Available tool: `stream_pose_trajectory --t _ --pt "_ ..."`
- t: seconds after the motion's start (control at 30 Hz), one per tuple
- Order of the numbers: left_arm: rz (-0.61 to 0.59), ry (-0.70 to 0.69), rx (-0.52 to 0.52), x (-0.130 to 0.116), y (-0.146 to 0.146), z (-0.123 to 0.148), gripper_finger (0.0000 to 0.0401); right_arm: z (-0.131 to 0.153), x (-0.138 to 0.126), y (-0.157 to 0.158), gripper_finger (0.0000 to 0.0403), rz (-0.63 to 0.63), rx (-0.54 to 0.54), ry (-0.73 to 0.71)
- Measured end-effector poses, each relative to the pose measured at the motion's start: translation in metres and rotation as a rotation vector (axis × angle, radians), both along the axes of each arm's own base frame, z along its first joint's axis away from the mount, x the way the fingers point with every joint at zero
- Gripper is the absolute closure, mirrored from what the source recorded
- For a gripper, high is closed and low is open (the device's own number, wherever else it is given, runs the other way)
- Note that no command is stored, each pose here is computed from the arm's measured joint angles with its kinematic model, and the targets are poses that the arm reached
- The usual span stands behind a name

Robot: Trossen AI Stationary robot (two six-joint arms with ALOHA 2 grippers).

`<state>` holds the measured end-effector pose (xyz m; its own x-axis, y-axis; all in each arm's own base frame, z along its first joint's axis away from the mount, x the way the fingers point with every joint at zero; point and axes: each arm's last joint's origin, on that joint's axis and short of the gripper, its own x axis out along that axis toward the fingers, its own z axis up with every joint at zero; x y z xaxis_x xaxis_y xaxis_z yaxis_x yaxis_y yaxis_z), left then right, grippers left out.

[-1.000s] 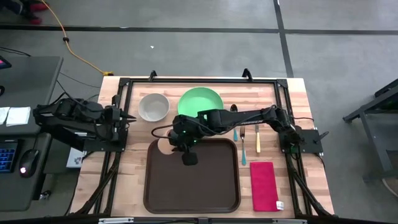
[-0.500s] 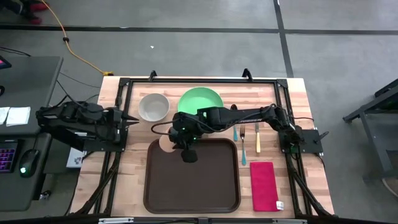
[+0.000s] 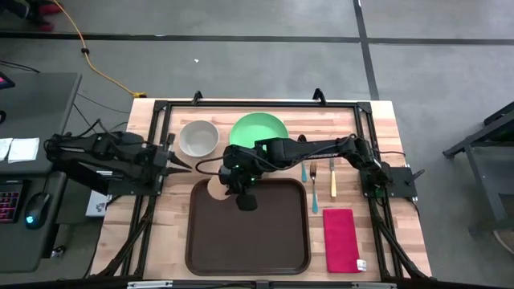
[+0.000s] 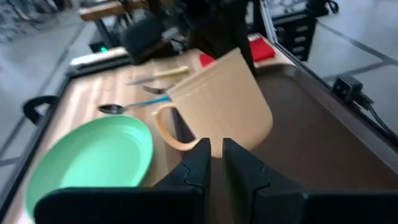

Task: Set up tray
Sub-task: Put the orange cup on the brown serving tray

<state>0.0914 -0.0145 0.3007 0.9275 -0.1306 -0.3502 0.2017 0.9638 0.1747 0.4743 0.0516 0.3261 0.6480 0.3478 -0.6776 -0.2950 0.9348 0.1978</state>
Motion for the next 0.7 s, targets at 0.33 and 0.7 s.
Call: stream_pose_trajectory --t 0.33,0.7 --pt "-0.102 0.009 0.009 0.029 -0.007 -0.001 0.0327 -0.01 -0.012 0.001 0.0403 0.069 0.019 0.155" --pt "-0.162 0.051 0.013 0.064 -0.015 -0.01 0.0327 -0.016 -0.023 0.001 0.0403 0.082 0.01 0.277"
